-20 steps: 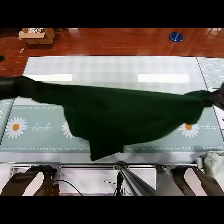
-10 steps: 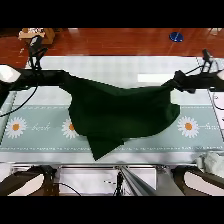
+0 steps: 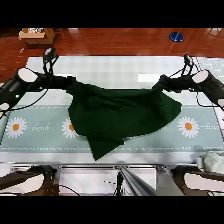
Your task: Fold the shirts.
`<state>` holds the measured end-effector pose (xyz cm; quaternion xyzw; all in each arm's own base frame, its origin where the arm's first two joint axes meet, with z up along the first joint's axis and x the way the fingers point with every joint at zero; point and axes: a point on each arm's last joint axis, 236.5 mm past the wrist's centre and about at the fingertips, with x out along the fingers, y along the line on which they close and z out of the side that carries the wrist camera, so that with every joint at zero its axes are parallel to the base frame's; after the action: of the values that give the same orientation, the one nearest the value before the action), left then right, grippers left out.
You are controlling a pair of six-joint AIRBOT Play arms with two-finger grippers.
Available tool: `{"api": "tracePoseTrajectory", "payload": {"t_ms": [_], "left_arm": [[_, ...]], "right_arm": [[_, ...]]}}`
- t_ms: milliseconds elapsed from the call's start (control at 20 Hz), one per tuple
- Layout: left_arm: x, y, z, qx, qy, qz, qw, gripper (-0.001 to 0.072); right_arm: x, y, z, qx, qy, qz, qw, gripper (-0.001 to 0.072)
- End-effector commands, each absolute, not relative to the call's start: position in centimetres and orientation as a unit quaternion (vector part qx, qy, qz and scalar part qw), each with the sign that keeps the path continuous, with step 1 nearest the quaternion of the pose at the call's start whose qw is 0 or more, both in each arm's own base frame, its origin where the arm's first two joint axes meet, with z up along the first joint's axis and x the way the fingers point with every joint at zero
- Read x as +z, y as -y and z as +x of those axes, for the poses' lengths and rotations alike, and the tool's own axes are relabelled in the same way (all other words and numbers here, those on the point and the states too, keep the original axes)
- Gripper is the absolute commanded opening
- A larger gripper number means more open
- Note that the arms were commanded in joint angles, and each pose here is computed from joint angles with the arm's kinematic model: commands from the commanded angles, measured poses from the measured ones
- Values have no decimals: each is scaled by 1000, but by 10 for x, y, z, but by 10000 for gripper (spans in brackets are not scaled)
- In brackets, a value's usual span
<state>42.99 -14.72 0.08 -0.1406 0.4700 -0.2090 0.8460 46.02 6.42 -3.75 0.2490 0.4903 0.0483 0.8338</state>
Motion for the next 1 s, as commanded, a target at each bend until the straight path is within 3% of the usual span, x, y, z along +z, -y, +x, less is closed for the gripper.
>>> {"api": "tracePoseTrajectory", "payload": {"t_ms": [0, 100, 150, 200, 250, 350, 450, 500, 550, 600, 750, 950], "left_arm": [[-14, 151, 421, -209, -502, -158, 825, 717], [6, 137, 413, -218, -520, -163, 810, 715], [16, 122, 403, -211, -545, -172, 793, 661], [25, 102, 385, -200, -579, -178, 770, 453], [32, 83, 364, -195, -604, -178, 752, 369], [37, 57, 331, -175, -625, -201, 734, 375], [27, 48, 301, -147, -630, -233, 726, 401], [15, 51, 279, -138, -638, -246, 717, 453], [0, 59, 257, -136, -651, -256, 702, 576], [-15, 66, 235, -137, -665, -266, 684, 618], [-48, 99, 190, -174, -690, -313, 629, 623], [-66, 117, 195, -175, -661, -371, 628, 623]], "right_arm": [[-33, -60, 459, 54, -498, 236, 832, 484], [3, -48, 457, 91, -492, 187, 845, 484], [25, -34, 451, 104, -493, 148, 851, 483], [44, -17, 441, 102, -501, 109, 852, 482], [58, 9, 427, 81, -515, 60, 852, 482], [75, 71, 406, -8, -520, 4, 854, 481], [75, 122, 384, -82, -541, -5, 837, 482], [69, 135, 376, -98, -549, 17, 830, 484], [60, 141, 370, -103, -553, 46, 825, 490], [50, 142, 364, -100, -559, 72, 820, 541], [13, 131, 339, -71, -594, 116, 793, 556], [-23, 115, 310, -53, -639, 128, 757, 552]]}}
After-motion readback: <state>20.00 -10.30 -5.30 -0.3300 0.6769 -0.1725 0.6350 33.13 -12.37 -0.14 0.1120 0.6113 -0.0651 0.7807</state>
